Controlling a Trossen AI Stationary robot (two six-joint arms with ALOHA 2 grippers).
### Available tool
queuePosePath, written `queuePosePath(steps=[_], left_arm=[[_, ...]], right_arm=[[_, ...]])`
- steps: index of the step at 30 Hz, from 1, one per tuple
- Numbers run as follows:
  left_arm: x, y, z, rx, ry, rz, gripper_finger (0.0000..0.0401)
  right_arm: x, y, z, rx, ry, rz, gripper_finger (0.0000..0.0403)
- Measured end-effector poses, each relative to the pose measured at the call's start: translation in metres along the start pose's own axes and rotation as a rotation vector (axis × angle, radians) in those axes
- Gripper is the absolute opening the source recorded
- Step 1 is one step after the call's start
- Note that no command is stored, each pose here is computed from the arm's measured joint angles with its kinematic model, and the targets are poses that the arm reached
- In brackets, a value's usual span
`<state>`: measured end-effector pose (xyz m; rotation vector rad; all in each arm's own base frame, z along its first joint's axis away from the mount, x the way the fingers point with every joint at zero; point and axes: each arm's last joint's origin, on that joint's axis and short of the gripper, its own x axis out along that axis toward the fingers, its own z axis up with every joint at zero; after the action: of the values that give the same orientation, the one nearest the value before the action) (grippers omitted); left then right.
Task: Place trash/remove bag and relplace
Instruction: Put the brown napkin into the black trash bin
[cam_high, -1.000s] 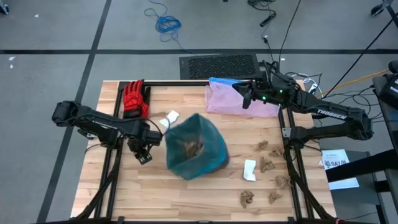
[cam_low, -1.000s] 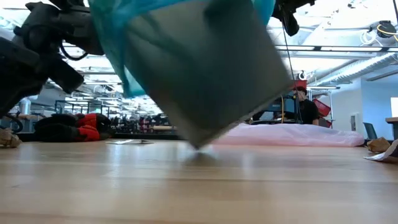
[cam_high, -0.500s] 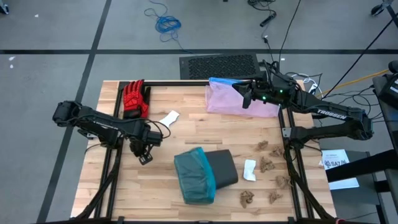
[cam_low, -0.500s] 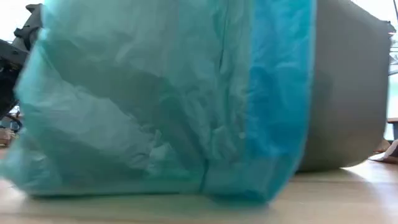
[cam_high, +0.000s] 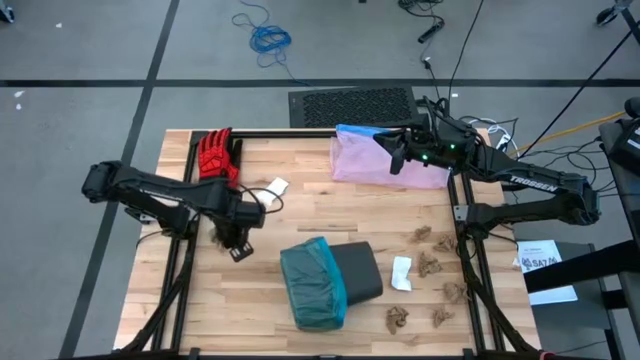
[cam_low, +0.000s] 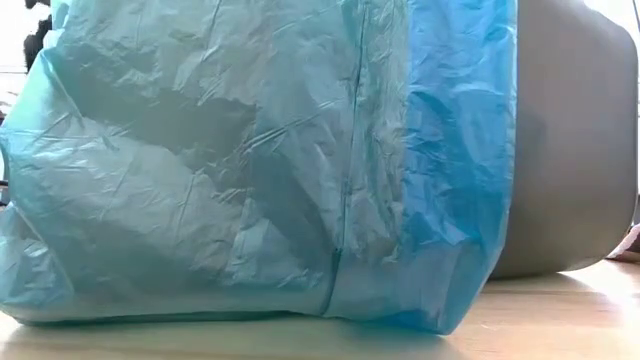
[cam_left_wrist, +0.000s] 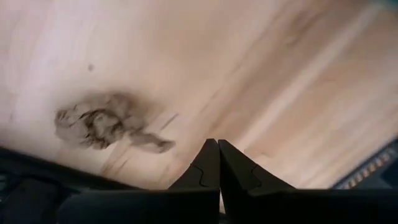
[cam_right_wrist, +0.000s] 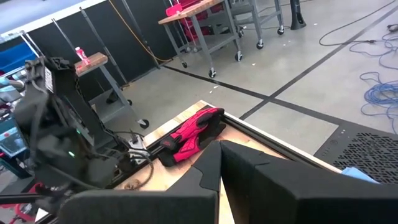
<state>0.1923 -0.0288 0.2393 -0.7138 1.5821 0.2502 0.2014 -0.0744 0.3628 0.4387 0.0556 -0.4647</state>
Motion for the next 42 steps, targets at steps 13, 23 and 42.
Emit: queuePosePath(steps=[13, 23, 42], left_arm=[[-0.009, 0.01, -0.01, -0.11, 0.076, 0.186, 0.0032], [0.039, 0.028, -0.012, -0.203, 0.143, 0.156, 0.0129], [0.099, 0.043, -0.002, -0.201, 0.178, 0.143, 0.0071]], right_arm=[[0.0, 0.0, 0.001, -0.024, -0.007, 0.003, 0.0], [-0.001, 0.001, 0.004, -0.021, -0.034, 0.015, 0.0], [-0.002, 0.002, 0.005, -0.015, -0.053, 0.024, 0.0]])
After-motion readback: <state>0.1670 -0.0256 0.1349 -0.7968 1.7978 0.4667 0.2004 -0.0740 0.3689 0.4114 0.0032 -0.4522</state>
